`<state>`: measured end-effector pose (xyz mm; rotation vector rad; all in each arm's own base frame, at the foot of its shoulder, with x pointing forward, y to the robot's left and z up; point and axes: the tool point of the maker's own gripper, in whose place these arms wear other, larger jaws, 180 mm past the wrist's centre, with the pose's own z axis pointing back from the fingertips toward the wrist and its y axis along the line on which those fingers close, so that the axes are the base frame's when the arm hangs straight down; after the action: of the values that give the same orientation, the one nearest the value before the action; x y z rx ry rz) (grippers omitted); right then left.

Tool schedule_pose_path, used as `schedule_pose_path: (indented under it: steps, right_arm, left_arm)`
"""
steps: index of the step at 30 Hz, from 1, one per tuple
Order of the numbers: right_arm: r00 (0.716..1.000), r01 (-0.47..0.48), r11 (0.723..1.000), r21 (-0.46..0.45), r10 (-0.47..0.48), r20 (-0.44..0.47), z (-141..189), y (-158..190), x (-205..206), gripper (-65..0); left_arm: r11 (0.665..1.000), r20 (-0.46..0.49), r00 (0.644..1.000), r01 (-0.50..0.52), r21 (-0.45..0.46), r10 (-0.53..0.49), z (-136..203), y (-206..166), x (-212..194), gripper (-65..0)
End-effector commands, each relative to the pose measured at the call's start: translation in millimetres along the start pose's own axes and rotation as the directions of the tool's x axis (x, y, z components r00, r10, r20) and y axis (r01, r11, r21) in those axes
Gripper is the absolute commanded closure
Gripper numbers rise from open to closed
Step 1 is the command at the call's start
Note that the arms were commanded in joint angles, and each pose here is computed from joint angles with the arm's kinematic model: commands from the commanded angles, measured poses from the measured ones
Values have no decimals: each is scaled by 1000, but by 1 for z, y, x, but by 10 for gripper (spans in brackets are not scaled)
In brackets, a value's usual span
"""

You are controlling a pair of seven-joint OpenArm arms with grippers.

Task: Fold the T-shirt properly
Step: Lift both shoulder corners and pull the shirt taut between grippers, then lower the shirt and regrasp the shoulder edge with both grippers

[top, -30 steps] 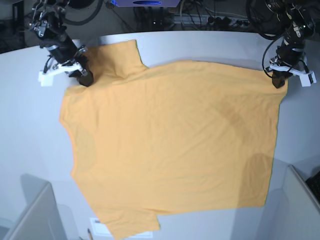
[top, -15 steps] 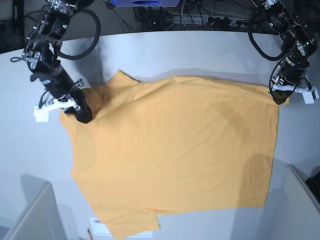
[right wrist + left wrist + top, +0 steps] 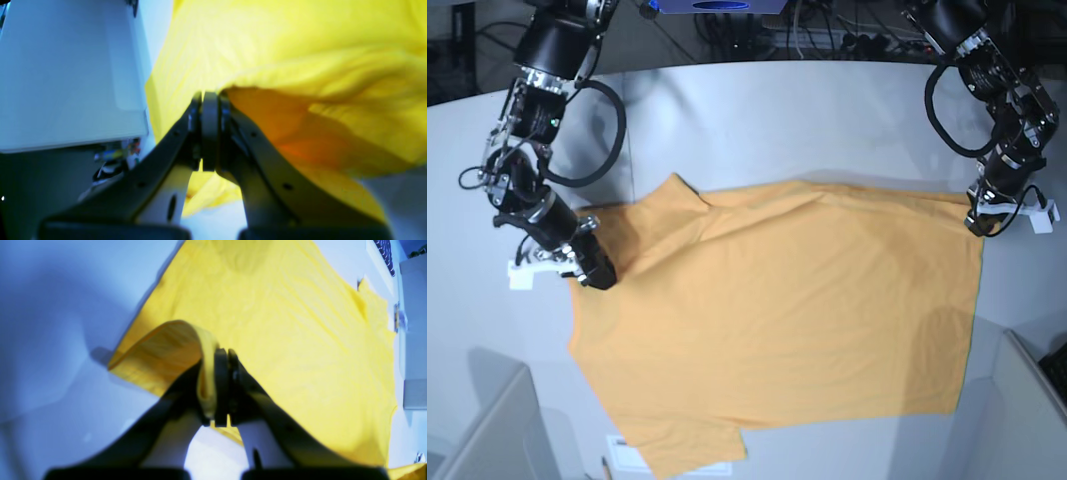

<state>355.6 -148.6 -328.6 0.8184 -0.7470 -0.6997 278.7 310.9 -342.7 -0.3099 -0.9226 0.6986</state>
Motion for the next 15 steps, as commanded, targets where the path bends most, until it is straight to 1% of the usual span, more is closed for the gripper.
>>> schedule_pose_path:
  steps: [1, 6, 9, 11, 13, 15]
  right_arm:
    - [999, -19, 999, 37, 18, 33, -1, 14, 15, 0]
    - [999, 20, 999, 38, -20, 25, -22, 16, 32, 0]
    - [1000, 1, 1000, 3, -1, 28, -33, 15, 41, 0]
    - [1000, -2, 1000, -12, 2, 26, -39, 15, 44, 0]
    - [999, 20, 1000, -22, -20, 31, -46, 11, 48, 0]
    - [998, 43, 998, -41, -41, 54, -53, 3, 54, 0]
  left_arm:
    - [1000, 45, 999, 11, -19, -10, 0, -5, 17, 0]
    - [999, 35, 999, -26, -25, 27, -16, -2, 27, 0]
    - [998, 22, 998, -55, -28, 56, -27, 0, 28, 0]
    - [999, 3, 999, -35, -12, 35, -36, -2, 27, 0]
    - [1000, -33, 999, 8, 11, -8, -45, -4, 18, 0]
    - [999, -50, 998, 42, 16, -41, -54, -11, 18, 0]
